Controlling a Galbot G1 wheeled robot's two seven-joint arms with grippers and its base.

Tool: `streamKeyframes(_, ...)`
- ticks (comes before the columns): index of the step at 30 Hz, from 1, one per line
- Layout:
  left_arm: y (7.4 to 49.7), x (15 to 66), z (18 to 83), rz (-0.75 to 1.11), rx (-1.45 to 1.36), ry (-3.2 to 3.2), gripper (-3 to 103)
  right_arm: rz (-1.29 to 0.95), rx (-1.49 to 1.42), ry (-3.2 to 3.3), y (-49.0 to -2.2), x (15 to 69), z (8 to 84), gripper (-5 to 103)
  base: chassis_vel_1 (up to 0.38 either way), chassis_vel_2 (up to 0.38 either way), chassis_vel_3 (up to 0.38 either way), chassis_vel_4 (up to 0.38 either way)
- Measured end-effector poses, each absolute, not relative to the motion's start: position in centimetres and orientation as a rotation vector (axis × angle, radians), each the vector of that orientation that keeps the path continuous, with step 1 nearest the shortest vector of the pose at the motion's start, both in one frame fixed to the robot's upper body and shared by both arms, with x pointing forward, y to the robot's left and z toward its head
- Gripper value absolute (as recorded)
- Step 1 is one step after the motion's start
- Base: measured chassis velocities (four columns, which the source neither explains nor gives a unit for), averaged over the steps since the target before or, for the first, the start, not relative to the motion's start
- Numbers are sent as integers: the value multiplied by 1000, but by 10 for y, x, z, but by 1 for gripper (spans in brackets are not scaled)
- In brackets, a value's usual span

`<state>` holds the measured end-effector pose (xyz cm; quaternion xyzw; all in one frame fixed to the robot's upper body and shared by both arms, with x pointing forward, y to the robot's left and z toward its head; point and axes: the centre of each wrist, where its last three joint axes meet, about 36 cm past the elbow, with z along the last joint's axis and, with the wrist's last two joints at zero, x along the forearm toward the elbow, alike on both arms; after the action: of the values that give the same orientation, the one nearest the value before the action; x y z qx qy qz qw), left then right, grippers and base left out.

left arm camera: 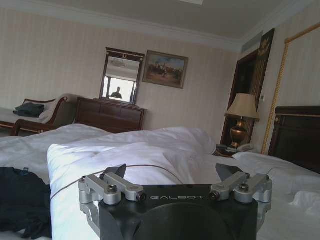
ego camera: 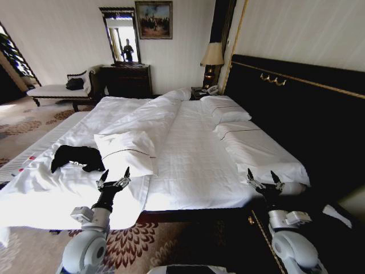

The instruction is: Fold the clothes on the bed.

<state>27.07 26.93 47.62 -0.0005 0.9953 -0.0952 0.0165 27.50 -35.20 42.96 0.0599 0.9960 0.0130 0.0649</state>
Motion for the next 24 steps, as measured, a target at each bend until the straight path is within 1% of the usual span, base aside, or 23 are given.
streamKeyframes(12, 271, 268, 476, -284, -23, 3087, 100, 48, 194, 3000, -351, 272, 430, 100, 132, 139, -123, -130)
streamKeyframes(24, 272, 265, 477, -292, -34, 3080, 100, 54, 198, 2998, -351, 268, 430, 100, 99, 87, -103, -95)
